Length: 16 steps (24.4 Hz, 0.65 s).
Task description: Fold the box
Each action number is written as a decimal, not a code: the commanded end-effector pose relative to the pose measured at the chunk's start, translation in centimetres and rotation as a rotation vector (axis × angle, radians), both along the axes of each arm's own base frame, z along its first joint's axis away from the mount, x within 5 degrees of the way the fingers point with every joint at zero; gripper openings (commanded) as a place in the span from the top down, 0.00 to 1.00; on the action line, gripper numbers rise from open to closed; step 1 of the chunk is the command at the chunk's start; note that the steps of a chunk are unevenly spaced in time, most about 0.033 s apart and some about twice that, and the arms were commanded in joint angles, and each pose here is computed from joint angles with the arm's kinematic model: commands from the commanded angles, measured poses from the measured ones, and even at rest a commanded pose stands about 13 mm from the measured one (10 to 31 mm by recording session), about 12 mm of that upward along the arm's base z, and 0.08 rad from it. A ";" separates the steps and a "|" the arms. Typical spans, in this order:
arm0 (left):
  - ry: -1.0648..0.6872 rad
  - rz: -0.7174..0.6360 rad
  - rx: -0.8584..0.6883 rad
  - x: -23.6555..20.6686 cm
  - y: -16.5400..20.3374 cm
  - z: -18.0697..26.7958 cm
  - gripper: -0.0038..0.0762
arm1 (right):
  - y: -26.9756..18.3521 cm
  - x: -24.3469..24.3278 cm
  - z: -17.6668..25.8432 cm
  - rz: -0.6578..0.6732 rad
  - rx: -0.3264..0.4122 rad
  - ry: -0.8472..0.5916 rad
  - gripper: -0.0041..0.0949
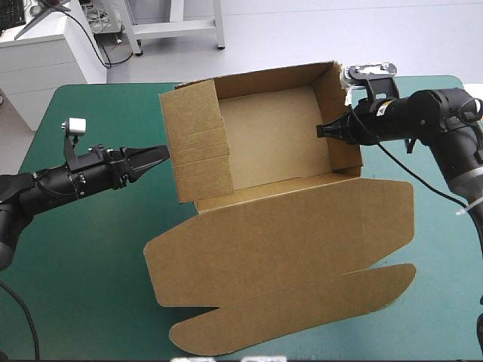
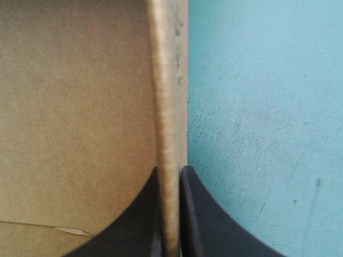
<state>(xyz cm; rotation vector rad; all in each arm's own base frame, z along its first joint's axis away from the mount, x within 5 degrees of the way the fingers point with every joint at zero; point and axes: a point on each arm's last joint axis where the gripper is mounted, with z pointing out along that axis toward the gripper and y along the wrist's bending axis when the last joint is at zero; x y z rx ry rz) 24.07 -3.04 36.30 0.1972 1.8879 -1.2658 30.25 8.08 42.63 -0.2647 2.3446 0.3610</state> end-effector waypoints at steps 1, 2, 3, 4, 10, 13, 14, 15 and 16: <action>-0.132 -0.138 -0.085 -2.3 -1.8 3.7 0.29 | -0.1 -0.8 2.6 -0.016 0.061 -0.115 0.96; -0.148 -0.166 -0.080 -2.6 -2.4 4.2 0.29 | -0.1 -0.8 2.6 -0.016 0.061 -0.115 0.96; -0.160 -0.193 -0.075 -2.8 -3.0 4.7 0.29 | -0.1 -0.8 2.6 -0.016 0.061 -0.115 0.96; -0.167 -0.204 -0.079 -2.8 -3.3 4.8 0.29 | -0.1 -0.8 2.6 -0.016 0.061 -0.115 0.96; -0.152 -0.199 -0.021 -2.7 -3.4 4.3 0.29 | 0.2 -1.0 2.4 -0.004 0.056 -0.096 0.96; -0.080 -0.193 -0.037 -2.7 -3.3 4.2 0.29 | 0.7 -1.2 2.4 0.008 0.049 -0.092 0.96; -0.061 -0.183 -0.021 -2.7 -3.3 4.2 0.29 | 0.9 -1.2 2.4 0.000 0.042 -0.097 0.96; -0.039 -0.167 0.000 -2.6 -3.2 4.1 0.29 | 1.1 -1.3 2.4 -0.006 0.034 -0.099 0.96; -0.022 -0.145 0.016 -2.4 -3.1 4.2 0.29 | 1.3 -1.3 2.4 -0.013 0.023 -0.102 0.96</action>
